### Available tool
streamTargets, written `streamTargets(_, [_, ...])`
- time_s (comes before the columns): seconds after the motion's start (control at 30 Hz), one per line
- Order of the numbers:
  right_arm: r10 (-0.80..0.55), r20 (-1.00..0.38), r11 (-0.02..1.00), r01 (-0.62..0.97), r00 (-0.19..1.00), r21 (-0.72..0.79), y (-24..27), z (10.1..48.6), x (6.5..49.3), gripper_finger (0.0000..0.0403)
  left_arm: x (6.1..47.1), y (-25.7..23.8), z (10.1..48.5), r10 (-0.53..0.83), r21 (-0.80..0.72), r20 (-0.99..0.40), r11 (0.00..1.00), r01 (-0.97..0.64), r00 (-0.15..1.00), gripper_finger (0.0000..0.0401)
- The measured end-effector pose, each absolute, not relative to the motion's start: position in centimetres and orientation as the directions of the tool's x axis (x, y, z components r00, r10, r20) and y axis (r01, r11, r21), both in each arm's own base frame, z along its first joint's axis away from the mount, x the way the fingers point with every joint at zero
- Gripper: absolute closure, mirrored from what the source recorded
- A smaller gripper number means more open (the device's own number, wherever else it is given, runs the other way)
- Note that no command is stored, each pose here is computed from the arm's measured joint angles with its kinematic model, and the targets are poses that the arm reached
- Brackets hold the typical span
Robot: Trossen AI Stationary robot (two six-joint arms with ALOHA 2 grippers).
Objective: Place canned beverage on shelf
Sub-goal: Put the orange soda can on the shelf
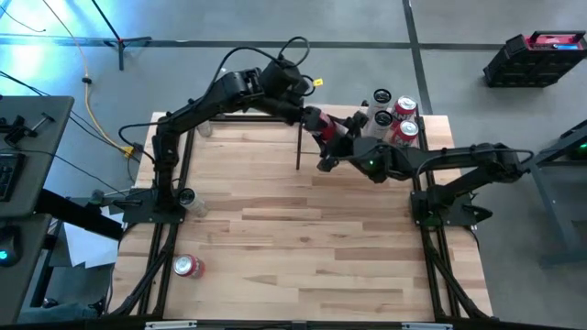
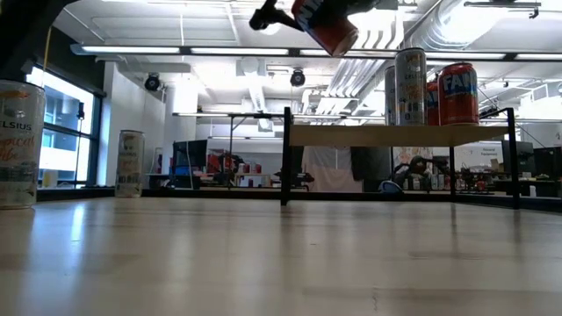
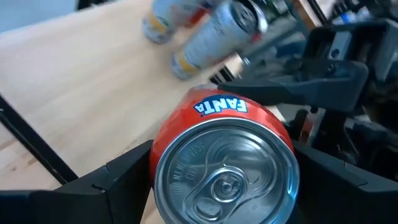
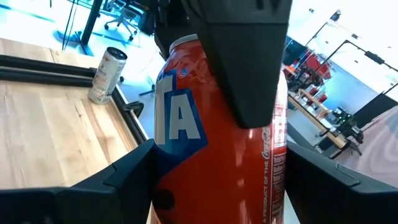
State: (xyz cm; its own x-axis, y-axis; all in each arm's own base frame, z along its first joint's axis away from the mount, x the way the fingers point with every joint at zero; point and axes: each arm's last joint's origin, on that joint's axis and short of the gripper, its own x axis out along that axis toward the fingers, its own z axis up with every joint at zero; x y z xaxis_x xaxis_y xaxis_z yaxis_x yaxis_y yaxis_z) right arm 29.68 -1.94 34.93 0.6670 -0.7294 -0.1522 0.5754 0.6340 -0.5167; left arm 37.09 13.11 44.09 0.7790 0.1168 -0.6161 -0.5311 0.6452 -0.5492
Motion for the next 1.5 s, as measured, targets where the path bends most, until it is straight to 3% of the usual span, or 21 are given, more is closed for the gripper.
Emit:
streamTargets(0.37, [-0.741, -0.123, 0.630, 0.619, 0.660, -0.468, -1.1, 35.3, 29.6, 0.0123, 36.4, 12.7, 44.9, 0.043, -0.533, -0.589, 0.730, -0.428, 0.807, 0.0072])
streamTargets(0.57, [-0.783, -0.135, 0.586, 0.649, 0.607, -0.485, -1.6, 34.9, 29.4, 0.0122, 33.3, 11.6, 48.6, 0.052, -0.548, -0.483, 0.760, -0.348, 0.874, 0.0039])
streamTargets(0.7, [-0.777, -0.177, 0.606, 0.642, 0.604, -0.469, -1.5, 34.3, 29.3, 0.0121, 33.8, 12.1, 47.2, 0.066, -0.512, -0.550, 0.760, -0.399, 0.832, 0.0033])
streamTargets(0.87, [-0.783, -0.223, 0.619, 0.688, 0.581, -0.379, -1.2, 33.2, 29.6, 0.0121, 28.0, 10.4, 51.8, 0.187, -0.405, -0.455, 0.827, -0.390, 0.870, 0.0035])
streamTargets(1.17, [-0.880, -0.190, 0.475, 0.819, 0.436, -0.321, 1.3, 29.2, 32.1, 0.0121, 22.1, 8.3, 54.2, 0.267, -0.305, -0.428, 0.857, -0.416, 0.864, 0.0036])
streamTargets(1.37, [-0.882, -0.190, 0.465, 0.865, 0.432, -0.188, 3.3, 26.5, 33.5, 0.0121, 20.4, 7.8, 53.0, 0.298, -0.232, -0.504, 0.858, -0.459, 0.811, 0.0036])
streamTargets(1.5, [-0.917, -0.133, 0.392, 0.913, 0.377, -0.114, 4.6, 25.2, 33.9, 0.0121, 18.9, 7.2, 52.3, 0.299, -0.214, -0.492, 0.869, -0.446, 0.818, 0.0036])
